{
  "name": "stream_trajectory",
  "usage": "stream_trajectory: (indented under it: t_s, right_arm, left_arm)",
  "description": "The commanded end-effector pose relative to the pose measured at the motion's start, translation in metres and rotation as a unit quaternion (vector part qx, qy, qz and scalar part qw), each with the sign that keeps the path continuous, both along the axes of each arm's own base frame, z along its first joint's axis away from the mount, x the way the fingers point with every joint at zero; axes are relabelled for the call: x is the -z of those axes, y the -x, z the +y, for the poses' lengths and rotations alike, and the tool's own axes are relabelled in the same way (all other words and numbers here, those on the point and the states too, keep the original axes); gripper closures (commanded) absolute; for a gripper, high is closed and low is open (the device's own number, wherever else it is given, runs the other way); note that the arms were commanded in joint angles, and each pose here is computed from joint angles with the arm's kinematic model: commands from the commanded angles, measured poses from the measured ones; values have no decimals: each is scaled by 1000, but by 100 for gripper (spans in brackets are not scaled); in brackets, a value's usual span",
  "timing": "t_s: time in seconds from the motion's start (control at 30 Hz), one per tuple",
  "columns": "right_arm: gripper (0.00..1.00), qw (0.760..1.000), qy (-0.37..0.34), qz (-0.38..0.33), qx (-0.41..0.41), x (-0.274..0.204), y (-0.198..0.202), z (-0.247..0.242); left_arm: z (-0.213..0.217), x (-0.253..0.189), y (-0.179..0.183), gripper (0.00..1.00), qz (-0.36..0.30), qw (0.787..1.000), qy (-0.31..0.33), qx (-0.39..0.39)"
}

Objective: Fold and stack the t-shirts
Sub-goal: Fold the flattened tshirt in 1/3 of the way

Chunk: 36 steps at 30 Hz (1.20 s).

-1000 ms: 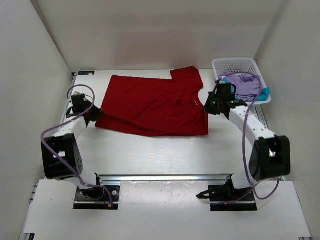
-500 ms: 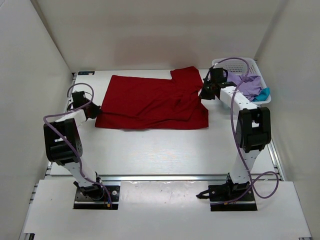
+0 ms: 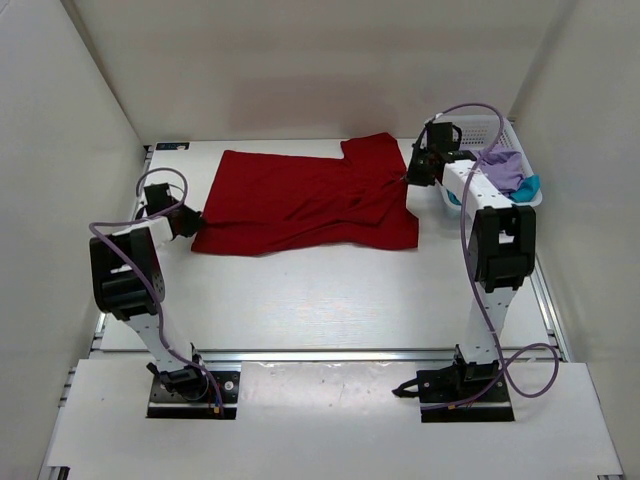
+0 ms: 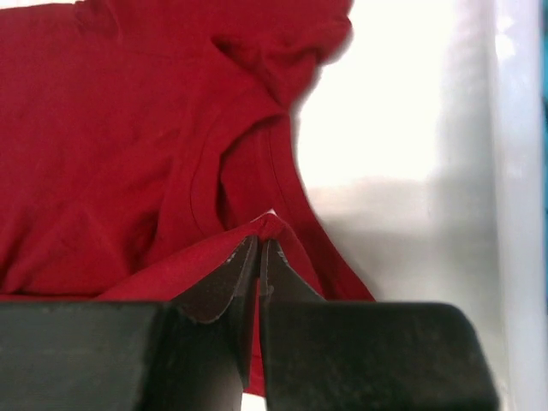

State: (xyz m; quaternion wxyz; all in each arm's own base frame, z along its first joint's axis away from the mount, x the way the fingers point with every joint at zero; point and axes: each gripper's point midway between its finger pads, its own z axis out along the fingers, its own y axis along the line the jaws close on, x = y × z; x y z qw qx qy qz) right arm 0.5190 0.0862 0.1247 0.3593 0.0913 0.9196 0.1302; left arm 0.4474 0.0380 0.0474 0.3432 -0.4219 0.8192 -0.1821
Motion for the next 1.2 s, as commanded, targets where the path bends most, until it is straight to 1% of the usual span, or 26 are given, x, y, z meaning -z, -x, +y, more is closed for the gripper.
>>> stream_trajectory:
  t_s: [0.0, 0.03, 0.13, 0.17, 0.2, 0.23, 0.27, 0.3, 0.33, 0.37, 0.4, 0.43, 0.47, 0.5, 0.53, 0.57, 0.6, 0.63, 0.7, 0.77, 0.83, 0.87, 0.93, 0.97, 1.07, 1.17]
  right_arm:
    - [100, 999, 0, -38, -5, -19, -22, 4]
    - [99, 999, -4, -43, -4, -22, -28, 6]
    - [100, 999, -11, -45, -12, -29, -36, 12]
    - [100, 999, -11, -51, -14, -34, -39, 14]
    - [95, 999, -9, -44, -14, -31, -37, 14]
    - [83, 999, -8, -44, -15, -36, -36, 14]
    - [73, 999, -9, -50, -17, -44, -34, 16]
    - [57, 998, -12, -53, -17, -50, -28, 15]
    - [53, 998, -14, -57, -15, -55, -24, 14]
    - [53, 998, -18, -56, -11, -57, -12, 10]
    - [53, 997, -25, -66, -11, -61, -8, 12]
    - [57, 996, -35, -74, -17, -64, 9, 16]
    - [61, 997, -39, -68, -17, -56, 32, 15]
    - [70, 998, -46, -50, -14, -31, 51, 17]
    - [84, 995, -56, -80, -12, -46, 58, 17]
    - [98, 995, -68, -76, -6, -34, 78, 18]
    - [100, 996, -71, -62, -3, -19, 99, 15]
    - [98, 994, -83, -70, -1, -18, 103, 14]
    - [90, 995, -95, -41, 5, 13, 130, 9]
    - [73, 994, -98, -40, 8, 23, 142, 4]
    - [66, 993, -112, -24, 22, 37, 149, -4]
    - [65, 993, -110, -16, 23, 45, 155, -5]
    - [61, 992, -119, -23, 31, 48, 150, -11]
    - [62, 992, -121, -13, 33, 57, 151, -12]
    - [59, 991, -125, -8, 49, 68, 147, -17]
    - [61, 990, -131, -15, 54, 75, 140, -17]
  left_arm:
    - [8, -28, -10, 85, -42, 999, 0, -4]
    - [11, -32, -10, 75, -46, 999, -5, -8]
    - [11, -34, -1, 59, -43, 999, 1, -9]
    - [13, -36, 4, 56, -49, 999, 0, -12]
    - [16, -36, 7, 42, -49, 999, 5, -16]
    - [12, -36, 15, 36, -47, 999, 6, -12]
    - [13, -35, 24, 34, -46, 999, 4, -13]
    - [9, -32, 36, 33, -40, 999, 2, -11]
    - [7, -30, 42, 37, -38, 999, -3, -12]
    - [1, -23, 57, 40, -31, 999, -5, -12]
    - [2, -23, 63, 49, -30, 999, -5, -18]
    - [-3, -19, 73, 53, -33, 999, -4, -19]
    - [-6, -15, 81, 53, -30, 999, 2, -19]
    - [-5, -12, 84, 54, -27, 999, 2, -24]
    - [-2, -8, 86, 53, -24, 999, 0, -26]
    - [-3, -2, 89, 54, -13, 1000, -1, -24]
    - [-2, 3, 90, 54, -2, 1000, -1, -27]
    - [-2, 7, 92, 52, 2, 1000, 0, -27]
    - [-1, 13, 92, 51, 9, 999, 11, -34]
    - [2, 17, 90, 49, 10, 999, 19, -47]
    - [1, 19, 82, 50, 1, 998, 23, -50]
    - [-1, 21, 81, 51, 1, 998, 35, -49]
    - [-4, 20, 74, 54, -10, 998, 44, -48]
    - [-4, 23, 72, 60, -6, 998, 46, -47]
    - [-5, 27, 68, 69, 1, 999, 37, -38]
    - [-4, 29, 66, 78, 5, 999, 30, -34]
